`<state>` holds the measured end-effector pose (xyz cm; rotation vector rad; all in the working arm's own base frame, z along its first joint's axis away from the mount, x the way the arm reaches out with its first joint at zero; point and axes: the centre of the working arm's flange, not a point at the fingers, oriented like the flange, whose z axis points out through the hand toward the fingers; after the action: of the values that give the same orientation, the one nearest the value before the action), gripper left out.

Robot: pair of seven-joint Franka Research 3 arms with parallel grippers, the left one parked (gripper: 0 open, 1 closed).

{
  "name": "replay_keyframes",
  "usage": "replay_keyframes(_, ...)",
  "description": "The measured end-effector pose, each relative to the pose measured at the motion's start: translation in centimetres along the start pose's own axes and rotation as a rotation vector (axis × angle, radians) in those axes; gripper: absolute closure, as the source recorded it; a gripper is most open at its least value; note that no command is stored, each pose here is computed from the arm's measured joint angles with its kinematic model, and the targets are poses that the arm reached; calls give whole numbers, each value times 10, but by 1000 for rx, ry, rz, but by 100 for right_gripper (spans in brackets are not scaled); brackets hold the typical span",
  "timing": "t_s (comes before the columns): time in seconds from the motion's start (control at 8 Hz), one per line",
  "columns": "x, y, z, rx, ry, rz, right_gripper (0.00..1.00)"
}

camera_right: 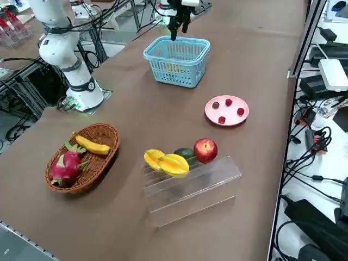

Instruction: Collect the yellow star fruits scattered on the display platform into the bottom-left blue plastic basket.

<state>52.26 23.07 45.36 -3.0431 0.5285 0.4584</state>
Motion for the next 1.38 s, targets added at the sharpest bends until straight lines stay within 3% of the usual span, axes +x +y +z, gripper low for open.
replay_keyframes(0.25, 69, 97, -42, -27, 117, 92, 0)
replay_keyframes(0.38, 105, 156, -52, -29, 145, 76, 0)
replay_keyframes(0.88, 227, 387, -46, -3, 185, -77, 0)
replay_keyframes(1.12, 276, 438, -17, -14, 219, -128, 0)
replay_keyframes(1.38, 311, 453, 11, 9, 266, -118, 0)
